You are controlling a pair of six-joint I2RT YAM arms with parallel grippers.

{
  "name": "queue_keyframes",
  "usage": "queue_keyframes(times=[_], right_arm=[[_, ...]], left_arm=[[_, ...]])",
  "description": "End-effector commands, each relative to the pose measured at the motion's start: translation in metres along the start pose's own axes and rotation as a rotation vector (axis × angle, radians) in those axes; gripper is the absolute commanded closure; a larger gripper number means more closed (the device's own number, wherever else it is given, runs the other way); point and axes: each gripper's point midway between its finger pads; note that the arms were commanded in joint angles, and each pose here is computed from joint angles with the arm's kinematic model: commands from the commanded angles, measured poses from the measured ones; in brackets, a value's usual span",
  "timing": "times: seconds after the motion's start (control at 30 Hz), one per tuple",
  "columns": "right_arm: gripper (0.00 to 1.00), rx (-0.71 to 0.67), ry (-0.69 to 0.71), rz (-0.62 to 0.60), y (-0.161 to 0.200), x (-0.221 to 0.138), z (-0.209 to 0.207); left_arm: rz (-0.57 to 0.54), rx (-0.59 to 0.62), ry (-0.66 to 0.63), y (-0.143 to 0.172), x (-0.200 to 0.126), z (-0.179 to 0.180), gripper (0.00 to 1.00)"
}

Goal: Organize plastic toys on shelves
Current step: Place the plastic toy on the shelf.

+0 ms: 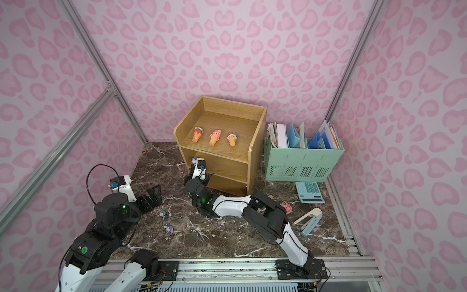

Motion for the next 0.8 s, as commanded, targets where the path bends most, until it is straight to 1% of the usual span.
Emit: queue_keyframes(times=[0.0, 0.27, 0.33, 0.4, 0.53, 0.67, 0.77], right_arm=[[0.85, -0.024, 0.109, -0.011, 0.002, 0.006, -0.016], [0.85, -0.057, 0.23, -0.031, 0.009, 0.012, -0.021], [0.85, -0.056, 0.253, -0.037, 0.005, 0.014, -0.023], [0.85, -0.07, 0.277, -0.023, 0.015, 0.018, -0.028], [0.84, -0.076, 0.318, -0.006, 0.022, 0.021, -0.037], [0.79, -0.077, 0.321, 0.004, 0.028, 0.023, -0.038], [0.73, -0.082, 0.324, 0.006, 0.03, 0.024, -0.038]], left_arm=[[-0.014, 0.032, -0.012, -0.002, -0.004, 0.004, 0.02], [-0.012, 0.044, -0.01, 0.001, -0.006, 0.007, 0.02], [-0.012, 0.043, -0.008, 0.002, -0.006, 0.007, 0.02], [-0.009, 0.041, -0.008, 0.003, -0.006, 0.007, 0.02], [-0.012, 0.041, -0.009, 0.002, -0.008, 0.008, 0.02], [-0.015, 0.038, -0.008, 0.001, -0.009, 0.008, 0.02], [-0.012, 0.037, -0.008, 0.002, -0.009, 0.008, 0.02]])
Point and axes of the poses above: each gripper's point midway between its finger pads, its own x axis out along the fingers, its own z axis along the line the jaws close on, y = z × x, and after that the axes turned 4 degrees about -x, right-handed
